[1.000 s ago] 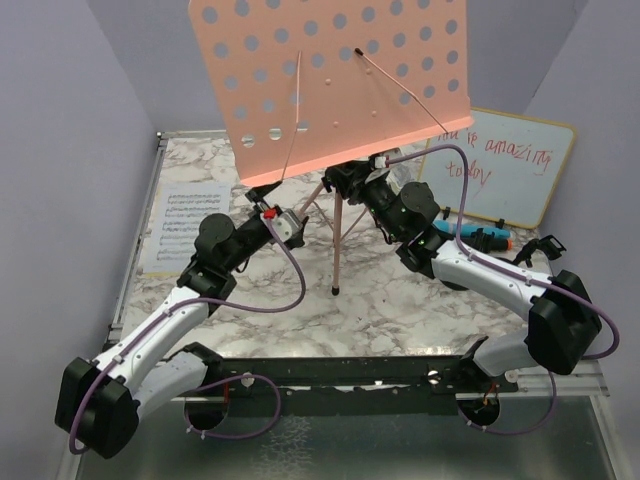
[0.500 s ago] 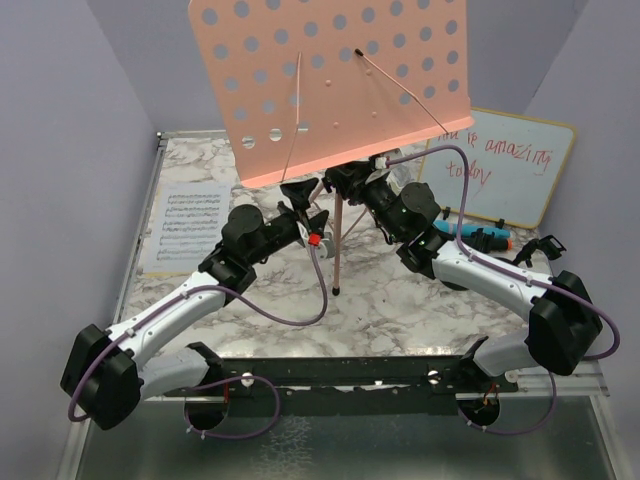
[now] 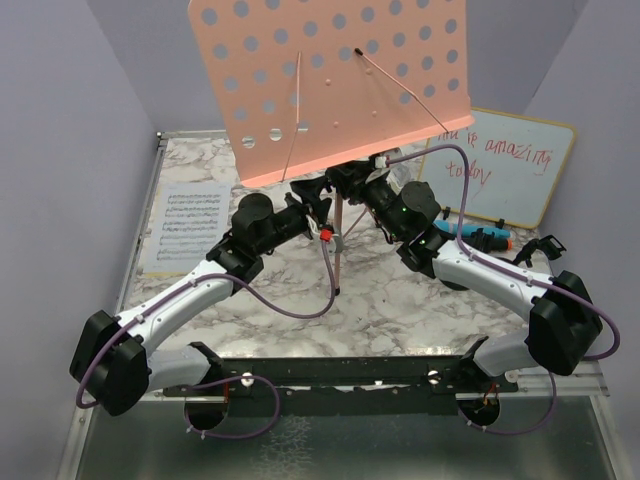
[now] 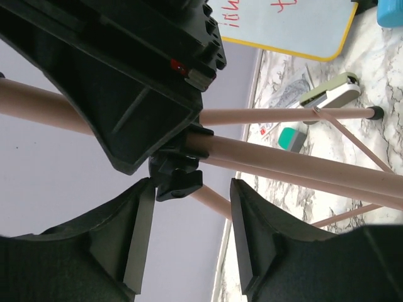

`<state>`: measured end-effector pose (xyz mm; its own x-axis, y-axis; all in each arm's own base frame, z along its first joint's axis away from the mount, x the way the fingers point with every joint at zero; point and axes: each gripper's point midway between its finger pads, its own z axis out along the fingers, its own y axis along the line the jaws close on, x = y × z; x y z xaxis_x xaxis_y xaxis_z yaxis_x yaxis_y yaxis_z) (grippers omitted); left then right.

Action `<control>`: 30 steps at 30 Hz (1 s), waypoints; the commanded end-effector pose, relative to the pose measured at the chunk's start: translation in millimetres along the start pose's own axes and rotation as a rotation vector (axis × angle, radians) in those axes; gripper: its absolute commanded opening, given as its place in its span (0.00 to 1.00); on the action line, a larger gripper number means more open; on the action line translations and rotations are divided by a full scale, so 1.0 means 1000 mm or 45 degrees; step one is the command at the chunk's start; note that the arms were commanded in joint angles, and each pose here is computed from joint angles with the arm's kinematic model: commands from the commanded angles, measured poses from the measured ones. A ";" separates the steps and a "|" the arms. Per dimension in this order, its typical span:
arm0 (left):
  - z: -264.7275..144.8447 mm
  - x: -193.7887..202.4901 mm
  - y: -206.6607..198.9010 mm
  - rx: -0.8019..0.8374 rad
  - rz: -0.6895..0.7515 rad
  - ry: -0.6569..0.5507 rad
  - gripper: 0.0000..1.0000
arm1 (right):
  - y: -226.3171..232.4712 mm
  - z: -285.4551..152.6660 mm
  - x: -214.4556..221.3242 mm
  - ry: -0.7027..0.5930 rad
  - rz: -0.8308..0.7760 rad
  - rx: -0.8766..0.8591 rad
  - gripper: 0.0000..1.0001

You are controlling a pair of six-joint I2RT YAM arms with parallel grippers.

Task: Pack up the instrument practice props
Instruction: Unscrew the knob on the music stand.

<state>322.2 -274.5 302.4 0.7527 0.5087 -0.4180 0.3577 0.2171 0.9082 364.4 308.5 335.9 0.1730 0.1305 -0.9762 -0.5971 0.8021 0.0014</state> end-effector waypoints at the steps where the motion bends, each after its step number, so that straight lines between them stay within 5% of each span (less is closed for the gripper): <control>1: 0.004 -0.002 0.005 0.023 0.046 0.007 0.54 | -0.016 -0.010 0.048 0.239 -0.060 0.052 0.00; 15: 0.006 0.015 -0.002 0.075 0.028 0.111 0.37 | -0.016 -0.012 0.044 0.228 -0.060 0.055 0.00; 30: 0.000 0.008 -0.002 0.019 -0.638 0.062 0.18 | -0.017 -0.014 0.045 0.232 -0.053 0.062 0.00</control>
<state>333.2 -270.6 305.4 0.6174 0.4892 -0.6161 0.5266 0.3248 0.7856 364.9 306.7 336.1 0.1680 0.1268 -0.9776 -0.5958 0.8031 0.0017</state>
